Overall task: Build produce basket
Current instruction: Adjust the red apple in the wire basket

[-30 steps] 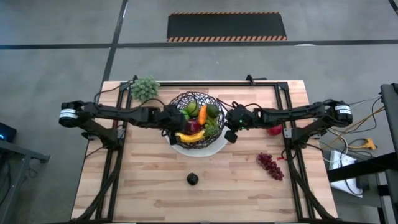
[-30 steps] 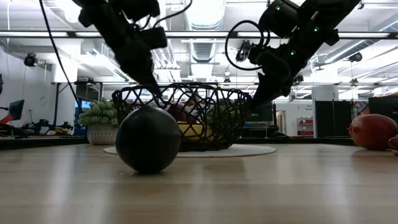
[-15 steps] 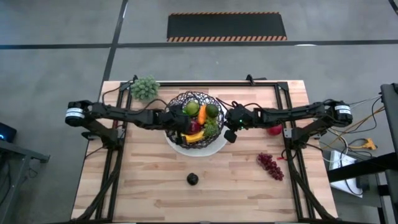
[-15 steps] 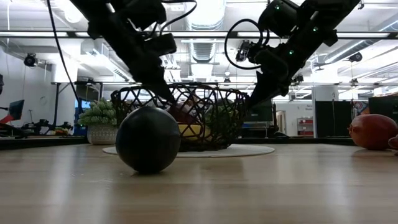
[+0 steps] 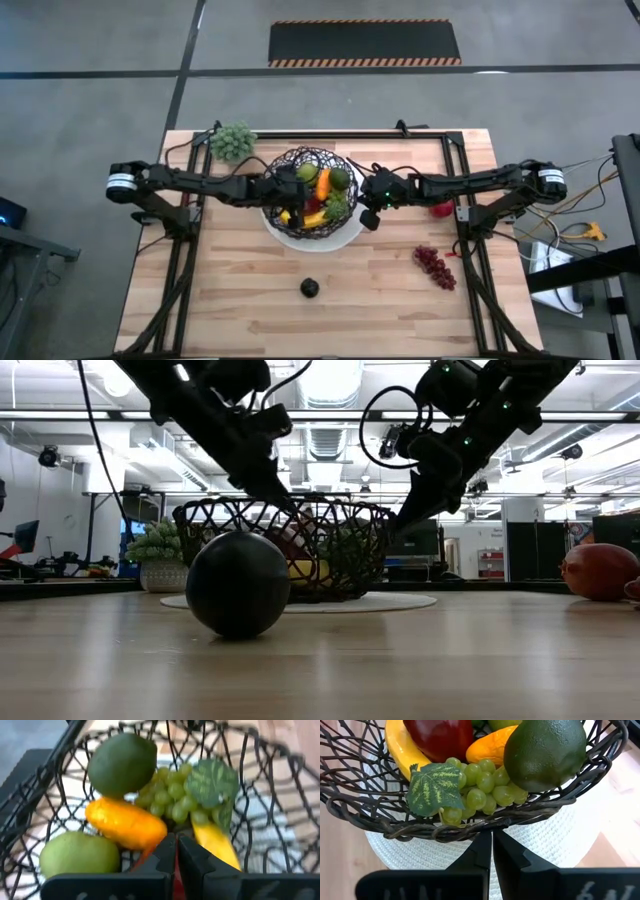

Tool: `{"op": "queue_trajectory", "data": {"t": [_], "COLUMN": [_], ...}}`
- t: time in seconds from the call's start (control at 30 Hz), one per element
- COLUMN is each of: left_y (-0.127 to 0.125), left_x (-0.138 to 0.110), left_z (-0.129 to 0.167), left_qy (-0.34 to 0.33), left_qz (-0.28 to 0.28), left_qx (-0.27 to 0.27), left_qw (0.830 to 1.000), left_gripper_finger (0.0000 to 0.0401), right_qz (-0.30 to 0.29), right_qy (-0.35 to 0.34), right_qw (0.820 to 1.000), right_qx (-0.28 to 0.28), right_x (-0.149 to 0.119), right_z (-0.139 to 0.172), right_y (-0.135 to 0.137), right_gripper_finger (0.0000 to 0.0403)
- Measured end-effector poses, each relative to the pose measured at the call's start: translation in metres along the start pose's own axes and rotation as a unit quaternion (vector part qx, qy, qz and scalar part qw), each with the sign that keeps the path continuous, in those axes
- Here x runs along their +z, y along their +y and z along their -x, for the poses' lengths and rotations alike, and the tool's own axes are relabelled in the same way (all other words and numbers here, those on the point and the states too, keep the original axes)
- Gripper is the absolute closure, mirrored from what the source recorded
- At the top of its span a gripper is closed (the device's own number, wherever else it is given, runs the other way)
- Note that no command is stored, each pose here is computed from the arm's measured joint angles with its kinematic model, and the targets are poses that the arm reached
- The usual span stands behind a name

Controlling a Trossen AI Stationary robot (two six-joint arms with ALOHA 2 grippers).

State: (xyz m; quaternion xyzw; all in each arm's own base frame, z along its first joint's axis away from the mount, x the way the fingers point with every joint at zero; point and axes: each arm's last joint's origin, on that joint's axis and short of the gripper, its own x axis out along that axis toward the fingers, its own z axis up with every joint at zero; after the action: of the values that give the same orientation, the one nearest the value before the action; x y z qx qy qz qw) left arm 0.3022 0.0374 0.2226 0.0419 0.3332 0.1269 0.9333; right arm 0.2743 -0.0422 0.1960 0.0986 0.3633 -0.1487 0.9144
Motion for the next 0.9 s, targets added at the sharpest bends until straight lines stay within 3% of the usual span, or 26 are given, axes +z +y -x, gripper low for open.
{"op": "queue_trajectory", "data": {"t": [0.33,0.73,0.9], "left_y": [0.007,0.0,-0.001], "left_x": [-0.009,-0.025,-0.019], "left_z": [0.036,0.004,-0.002], "left_qy": [0.085,0.107,0.077], "left_qz": [-0.021,-0.031,-0.028], "left_qx": [0.004,0.002,0.004], "left_qw": [0.996,0.994,0.997], "left_gripper_finger": [0.04,0.04,0.04], "right_qz": [0.0,-0.001,-0.001], "right_qy": [0.0,0.0,0.001], "right_qw": [1.0,1.0,1.0], "right_qx": [0.0,-0.002,-0.003], "right_x": [0.0,0.0,0.0], "right_z": [0.0,0.0,0.0], "right_y": [0.0,0.0,0.0], "right_gripper_finger": [0.0394,0.0394,0.0394]}}
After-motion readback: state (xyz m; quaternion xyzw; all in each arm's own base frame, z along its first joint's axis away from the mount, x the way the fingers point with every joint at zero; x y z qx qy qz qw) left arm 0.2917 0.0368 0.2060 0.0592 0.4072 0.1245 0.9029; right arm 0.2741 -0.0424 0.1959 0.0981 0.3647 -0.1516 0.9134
